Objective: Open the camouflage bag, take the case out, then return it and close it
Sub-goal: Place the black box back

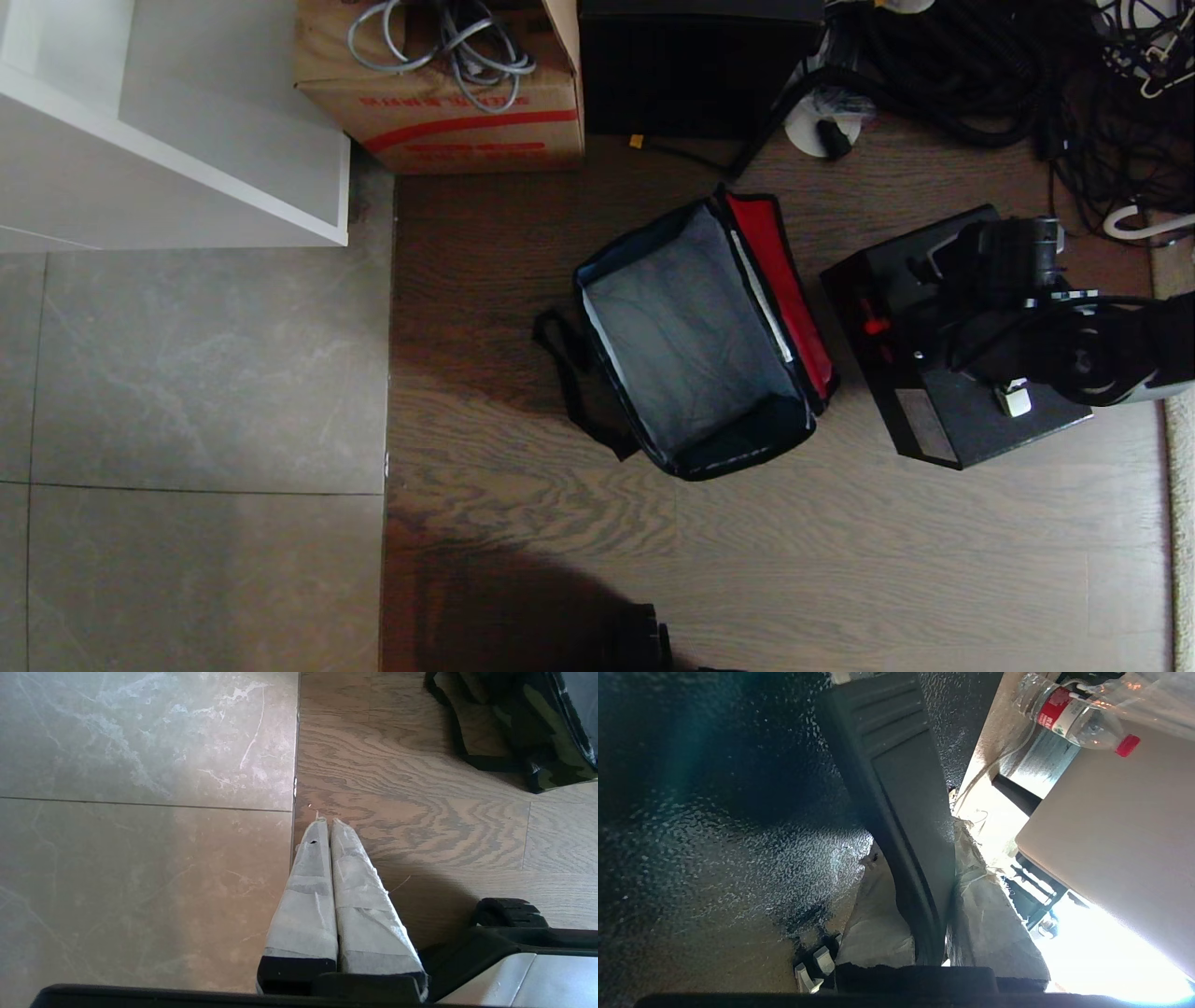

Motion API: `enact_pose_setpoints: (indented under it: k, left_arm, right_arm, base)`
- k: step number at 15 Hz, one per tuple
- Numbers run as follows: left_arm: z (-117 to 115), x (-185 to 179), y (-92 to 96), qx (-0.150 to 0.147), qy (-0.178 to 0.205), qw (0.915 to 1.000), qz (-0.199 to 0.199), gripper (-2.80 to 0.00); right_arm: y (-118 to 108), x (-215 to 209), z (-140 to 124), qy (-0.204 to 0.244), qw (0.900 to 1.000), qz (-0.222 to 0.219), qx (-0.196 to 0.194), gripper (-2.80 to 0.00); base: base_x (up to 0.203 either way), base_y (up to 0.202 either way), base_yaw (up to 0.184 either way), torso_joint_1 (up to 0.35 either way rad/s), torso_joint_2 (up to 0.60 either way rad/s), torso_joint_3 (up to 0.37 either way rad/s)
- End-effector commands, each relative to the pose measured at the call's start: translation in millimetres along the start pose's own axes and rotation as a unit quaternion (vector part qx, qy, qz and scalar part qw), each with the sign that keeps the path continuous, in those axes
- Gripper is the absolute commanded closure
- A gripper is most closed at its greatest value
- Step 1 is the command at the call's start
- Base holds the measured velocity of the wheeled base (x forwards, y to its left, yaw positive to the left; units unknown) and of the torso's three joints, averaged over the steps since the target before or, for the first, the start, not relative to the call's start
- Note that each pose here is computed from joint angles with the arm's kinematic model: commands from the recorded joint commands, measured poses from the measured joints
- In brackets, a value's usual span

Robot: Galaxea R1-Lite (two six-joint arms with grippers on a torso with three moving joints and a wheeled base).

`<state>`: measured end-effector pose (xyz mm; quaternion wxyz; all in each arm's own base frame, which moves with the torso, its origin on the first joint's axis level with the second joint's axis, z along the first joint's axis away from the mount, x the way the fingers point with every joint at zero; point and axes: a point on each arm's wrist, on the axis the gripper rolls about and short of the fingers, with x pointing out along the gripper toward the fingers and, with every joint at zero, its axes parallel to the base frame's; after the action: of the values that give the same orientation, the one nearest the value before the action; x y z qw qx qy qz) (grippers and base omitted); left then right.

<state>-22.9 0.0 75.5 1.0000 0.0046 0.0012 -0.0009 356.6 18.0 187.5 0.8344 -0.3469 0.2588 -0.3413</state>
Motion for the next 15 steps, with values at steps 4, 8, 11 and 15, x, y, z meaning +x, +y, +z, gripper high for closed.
enact_pose_setpoints:
  k: [4, 8, 11, 15]
  left_arm:
    - [0.1, 0.1, 0.0, -0.005, 0.0, 1.0, 0.001, 0.0]
    - [-0.3, 0.2, 0.0, -0.005, 0.001, 1.0, 0.001, 0.0]
    - [0.0, 0.0, 0.0, -0.004, 0.0, 1.0, 0.001, 0.0]
    - [-0.3, 0.2, 0.0, -0.003, 0.001, 1.0, 0.001, 0.0]
  right_arm:
    - [1.2, -0.3, 0.3, 0.001, 1.0, -0.001, -0.003, 0.0]
    - [1.6, -1.5, 0.3, -0.001, 1.0, 0.001, -0.004, 0.0]
    - [2.5, -1.6, 0.2, -0.001, 1.0, 0.002, -0.004, 0.0]
    - [8.2, -7.9, 1.6, -0.008, 1.0, 0.012, -0.009, 0.0]
  base:
    - [0.0, 0.0, 0.0, 0.0, 0.0, 0.07]
    - [0.0, 0.0, 0.0, 0.005, 0.0, 0.184]
    - [0.0, 0.0, 0.0, 0.001, 0.0, 0.194]
    - [0.0, 0.0, 0.0, 0.001, 0.0, 0.05]
